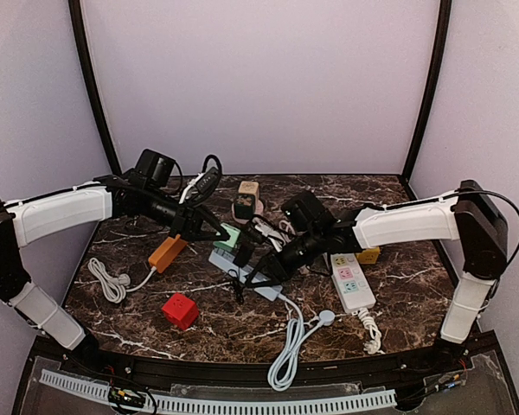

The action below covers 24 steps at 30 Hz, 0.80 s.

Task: Pull the plug off the socket
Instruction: Remove the plug from the socket, then place the plug at the center of the board.

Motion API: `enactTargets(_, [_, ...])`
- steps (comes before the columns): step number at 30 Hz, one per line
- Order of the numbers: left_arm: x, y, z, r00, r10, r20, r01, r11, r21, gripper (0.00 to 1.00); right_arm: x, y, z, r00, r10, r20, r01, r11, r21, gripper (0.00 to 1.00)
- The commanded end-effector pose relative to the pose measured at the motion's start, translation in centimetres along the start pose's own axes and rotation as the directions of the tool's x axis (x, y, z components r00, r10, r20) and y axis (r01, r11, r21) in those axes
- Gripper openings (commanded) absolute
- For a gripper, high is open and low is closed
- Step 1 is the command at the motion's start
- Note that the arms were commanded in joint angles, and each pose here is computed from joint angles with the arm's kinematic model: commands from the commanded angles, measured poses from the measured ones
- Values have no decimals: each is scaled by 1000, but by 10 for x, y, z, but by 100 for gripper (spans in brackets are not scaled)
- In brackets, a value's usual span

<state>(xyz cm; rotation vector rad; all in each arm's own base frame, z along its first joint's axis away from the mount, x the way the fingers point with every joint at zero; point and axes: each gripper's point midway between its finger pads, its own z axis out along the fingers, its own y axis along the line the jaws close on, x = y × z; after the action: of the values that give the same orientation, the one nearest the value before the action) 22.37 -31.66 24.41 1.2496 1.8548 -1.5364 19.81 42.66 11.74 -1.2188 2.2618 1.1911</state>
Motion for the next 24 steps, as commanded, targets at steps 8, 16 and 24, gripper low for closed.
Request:
enactTargets(8, [-10,110,-78,967,-155,201,240,819,-521,1,-30,-26,-48,981,-59,183,-5,944,331,0])
enactTargets(16, [51,173,-74,879,-449,159,445,657,-608,4,-47,-18,-65,949,-196,248,52,872,487,0])
enactTargets(24, [86,196,-62,805,-574,150,532,588,-609,5,-51,-17,-64,938,-212,275,54,870,490,0])
